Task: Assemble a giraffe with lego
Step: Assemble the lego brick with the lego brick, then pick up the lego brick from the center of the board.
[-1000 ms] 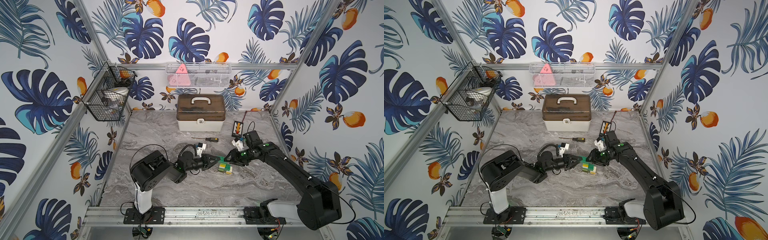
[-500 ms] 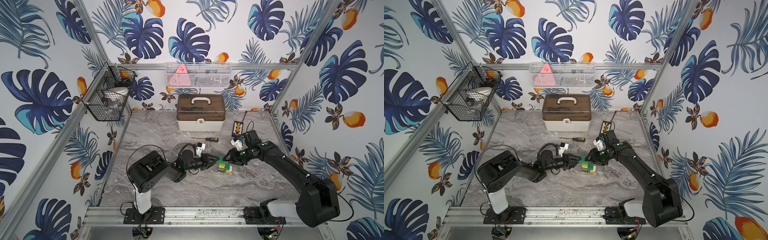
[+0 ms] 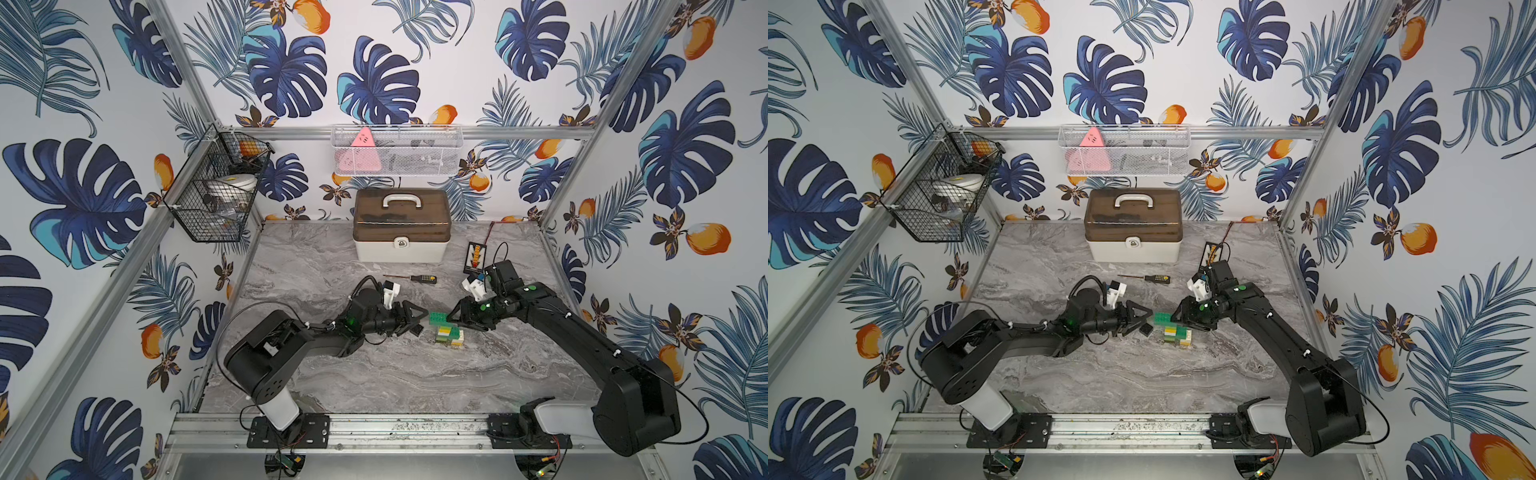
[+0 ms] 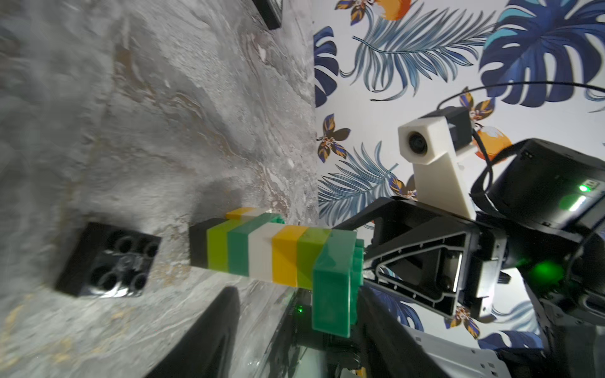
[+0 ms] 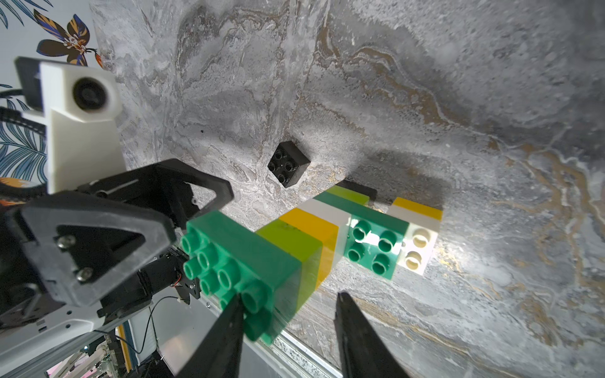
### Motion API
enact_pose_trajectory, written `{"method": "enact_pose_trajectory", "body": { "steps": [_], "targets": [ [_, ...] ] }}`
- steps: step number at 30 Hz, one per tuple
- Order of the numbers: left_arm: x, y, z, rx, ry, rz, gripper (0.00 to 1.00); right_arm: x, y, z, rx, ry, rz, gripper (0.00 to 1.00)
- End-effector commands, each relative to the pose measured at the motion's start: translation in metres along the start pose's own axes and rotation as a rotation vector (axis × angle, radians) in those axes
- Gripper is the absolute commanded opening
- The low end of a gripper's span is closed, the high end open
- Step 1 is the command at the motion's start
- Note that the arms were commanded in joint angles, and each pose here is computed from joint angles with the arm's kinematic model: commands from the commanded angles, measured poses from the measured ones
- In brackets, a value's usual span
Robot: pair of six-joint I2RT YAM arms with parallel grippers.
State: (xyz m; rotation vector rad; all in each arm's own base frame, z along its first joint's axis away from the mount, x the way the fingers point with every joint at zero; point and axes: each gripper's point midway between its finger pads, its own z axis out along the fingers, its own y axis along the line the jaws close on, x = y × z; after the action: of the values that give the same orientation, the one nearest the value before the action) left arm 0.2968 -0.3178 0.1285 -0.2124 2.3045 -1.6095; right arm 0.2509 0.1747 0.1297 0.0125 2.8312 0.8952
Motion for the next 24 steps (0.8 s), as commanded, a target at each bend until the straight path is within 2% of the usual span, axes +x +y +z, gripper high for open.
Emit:
{"method": "enact_pose_trajectory", "body": {
  "steps": [1,4,9,12,24],
  "targets": [
    [0.012,0.040,-0.018,-0.292,0.087,0.130,0.67,0.012,-0.025,-0.001,0.124,0.032,0.024,0.47],
    [0.009,0.058,-0.033,-0.460,0.110,0.222,0.67,0.011,-0.024,0.000,0.118,0.031,0.025,0.48],
    [0.013,0.076,-0.037,-0.597,0.165,0.322,0.67,0.011,-0.026,-0.001,0.134,0.028,0.028,0.48],
    [0.019,0.079,-0.027,-0.638,0.205,0.383,0.72,0.010,-0.028,-0.003,0.144,0.024,0.028,0.48],
    [0.021,0.089,0.012,-0.697,0.277,0.504,0.73,0.011,-0.033,-0.006,0.170,0.028,0.028,0.49]
  ]
}}
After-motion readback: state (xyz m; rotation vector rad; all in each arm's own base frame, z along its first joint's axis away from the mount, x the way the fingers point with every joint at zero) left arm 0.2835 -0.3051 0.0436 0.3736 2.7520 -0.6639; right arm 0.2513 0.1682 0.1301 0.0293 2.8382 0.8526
